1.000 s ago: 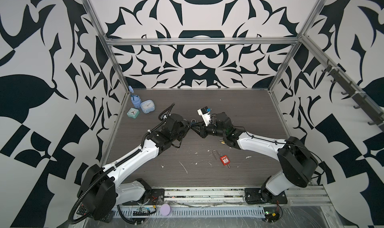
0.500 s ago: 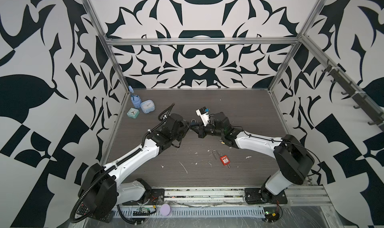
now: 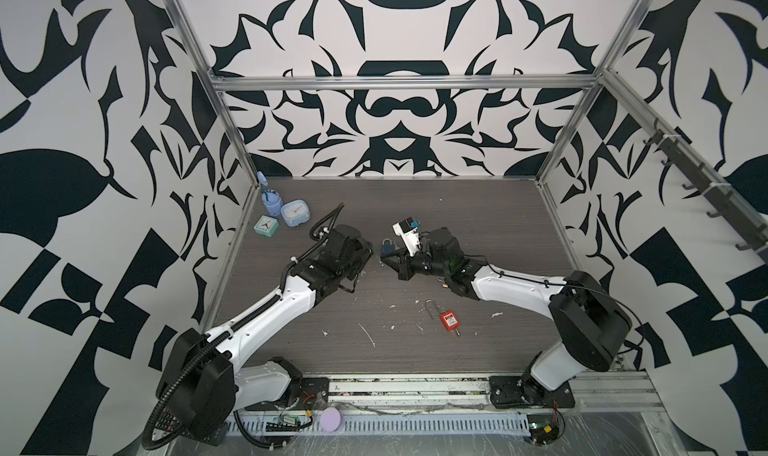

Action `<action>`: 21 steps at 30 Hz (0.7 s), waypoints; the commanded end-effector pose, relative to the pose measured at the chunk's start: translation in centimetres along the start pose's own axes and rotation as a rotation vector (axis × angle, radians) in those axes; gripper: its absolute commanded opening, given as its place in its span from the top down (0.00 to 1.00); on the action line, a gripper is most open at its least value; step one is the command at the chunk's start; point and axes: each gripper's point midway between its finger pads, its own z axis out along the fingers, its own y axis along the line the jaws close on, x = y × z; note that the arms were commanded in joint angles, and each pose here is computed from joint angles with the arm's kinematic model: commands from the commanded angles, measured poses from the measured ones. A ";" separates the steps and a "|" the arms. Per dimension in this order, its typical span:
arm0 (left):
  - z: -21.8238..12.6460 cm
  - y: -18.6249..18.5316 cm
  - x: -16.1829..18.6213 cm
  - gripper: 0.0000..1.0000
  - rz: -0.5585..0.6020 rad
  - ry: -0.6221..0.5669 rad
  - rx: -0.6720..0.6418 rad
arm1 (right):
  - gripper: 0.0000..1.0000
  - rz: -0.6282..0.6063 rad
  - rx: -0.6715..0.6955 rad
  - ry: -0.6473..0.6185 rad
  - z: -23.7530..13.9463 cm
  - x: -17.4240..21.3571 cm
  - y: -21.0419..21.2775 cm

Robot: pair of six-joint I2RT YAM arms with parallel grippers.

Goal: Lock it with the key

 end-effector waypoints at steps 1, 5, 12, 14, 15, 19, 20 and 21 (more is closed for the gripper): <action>-2.0 0.1 -4.0 1.00 -0.007 -0.155 -0.028 | 1.00 -0.011 -0.031 -0.024 -1.7 -0.2 1.5; -3.1 0.5 -5.7 1.00 0.035 -0.211 -0.047 | 1.00 0.001 0.003 -0.017 -3.4 1.0 1.3; -3.3 2.0 -1.5 1.00 0.463 0.076 -0.203 | 1.00 0.001 0.130 -0.022 -5.6 1.1 0.0; -3.5 4.1 0.9 1.00 0.541 0.202 -0.289 | 1.00 0.005 0.162 -0.026 -6.1 0.9 -0.5; -3.6 5.1 2.0 1.00 0.567 0.249 -0.323 | 1.00 0.007 0.172 -0.024 -6.2 0.9 -0.7; -3.8 9.4 7.7 1.00 0.690 0.443 -0.434 | 1.00 0.022 0.206 -0.010 -6.6 1.2 -1.5; -3.8 10.0 8.7 1.00 0.715 0.471 -0.445 | 1.00 0.023 0.210 -0.005 -6.6 1.3 -1.6; -4.3 11.2 9.4 1.00 0.739 0.505 -0.490 | 1.00 0.025 0.213 0.002 -6.7 1.6 -1.7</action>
